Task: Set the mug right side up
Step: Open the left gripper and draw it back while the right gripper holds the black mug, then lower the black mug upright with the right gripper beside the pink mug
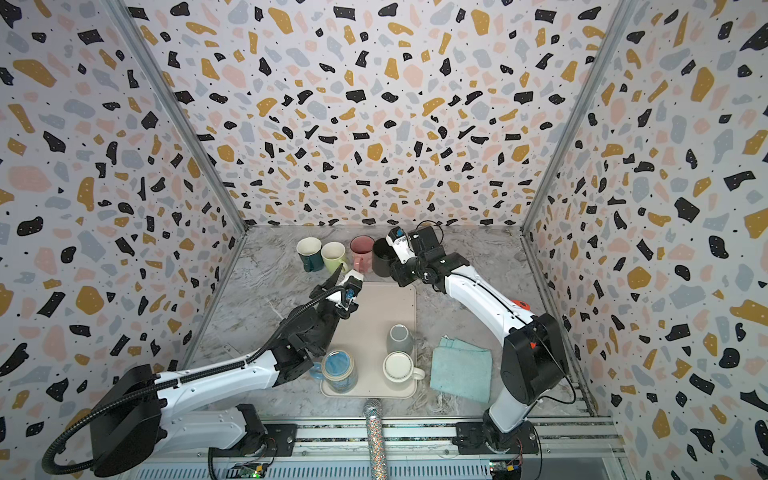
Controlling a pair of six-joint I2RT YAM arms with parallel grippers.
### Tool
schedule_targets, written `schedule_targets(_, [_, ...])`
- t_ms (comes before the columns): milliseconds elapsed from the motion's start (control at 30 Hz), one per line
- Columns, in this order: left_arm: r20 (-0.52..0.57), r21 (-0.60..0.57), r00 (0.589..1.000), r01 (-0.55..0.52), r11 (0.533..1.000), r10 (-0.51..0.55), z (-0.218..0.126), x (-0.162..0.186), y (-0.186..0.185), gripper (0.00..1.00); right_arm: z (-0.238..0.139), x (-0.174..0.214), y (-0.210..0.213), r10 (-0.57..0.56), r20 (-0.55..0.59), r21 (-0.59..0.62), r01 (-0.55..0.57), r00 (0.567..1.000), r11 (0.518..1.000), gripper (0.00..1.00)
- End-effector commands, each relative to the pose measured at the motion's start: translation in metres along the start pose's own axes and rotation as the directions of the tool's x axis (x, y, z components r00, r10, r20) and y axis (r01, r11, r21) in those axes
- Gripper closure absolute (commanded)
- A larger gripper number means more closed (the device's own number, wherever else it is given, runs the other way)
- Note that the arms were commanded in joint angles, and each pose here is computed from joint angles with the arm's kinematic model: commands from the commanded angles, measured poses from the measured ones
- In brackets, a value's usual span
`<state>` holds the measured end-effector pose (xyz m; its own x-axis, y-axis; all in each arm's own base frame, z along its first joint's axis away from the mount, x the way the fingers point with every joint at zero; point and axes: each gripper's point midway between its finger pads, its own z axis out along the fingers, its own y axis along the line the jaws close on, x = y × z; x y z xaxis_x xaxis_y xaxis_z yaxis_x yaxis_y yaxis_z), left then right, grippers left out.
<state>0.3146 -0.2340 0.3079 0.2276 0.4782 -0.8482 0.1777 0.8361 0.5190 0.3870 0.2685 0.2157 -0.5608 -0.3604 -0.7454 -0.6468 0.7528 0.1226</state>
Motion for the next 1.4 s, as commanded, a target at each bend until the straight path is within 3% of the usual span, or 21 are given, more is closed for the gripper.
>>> schedule_targets(0, [-0.019,-0.048,0.977,0.210,0.977,-0.211,0.010,-0.010,0.032,0.63,-0.022,-0.046,-0.020,0.002,0.136,0.104,-0.016,0.991,0.994,1.00])
schedule_targets(200, [-0.024,-0.043,0.886,0.462,0.886,-0.464,0.023,0.001,0.073,0.59,0.012,-0.050,-0.037,0.028,0.100,0.117,-0.040,0.995,0.992,1.00])
schedule_targets(367, [-0.038,-0.032,0.781,0.623,0.781,-0.624,0.031,0.015,0.097,0.59,0.040,-0.049,-0.055,0.055,0.056,0.170,-0.063,0.997,0.983,1.00])
schedule_targets(767, [-0.169,0.019,0.575,0.814,0.581,-0.800,0.055,0.060,0.102,0.58,0.079,-0.047,-0.069,0.086,0.033,0.194,-0.091,0.996,0.977,1.00])
schedule_targets(933, [-0.184,0.042,0.547,0.835,0.549,-0.817,0.058,0.062,0.097,0.58,0.092,-0.046,-0.073,0.089,0.019,0.201,-0.091,0.996,0.975,1.00])
schedule_targets(1367, [-0.198,0.036,0.530,0.844,0.535,-0.824,0.057,0.069,0.097,0.57,0.119,-0.031,-0.077,0.106,-0.023,0.193,-0.099,0.994,0.976,1.00])
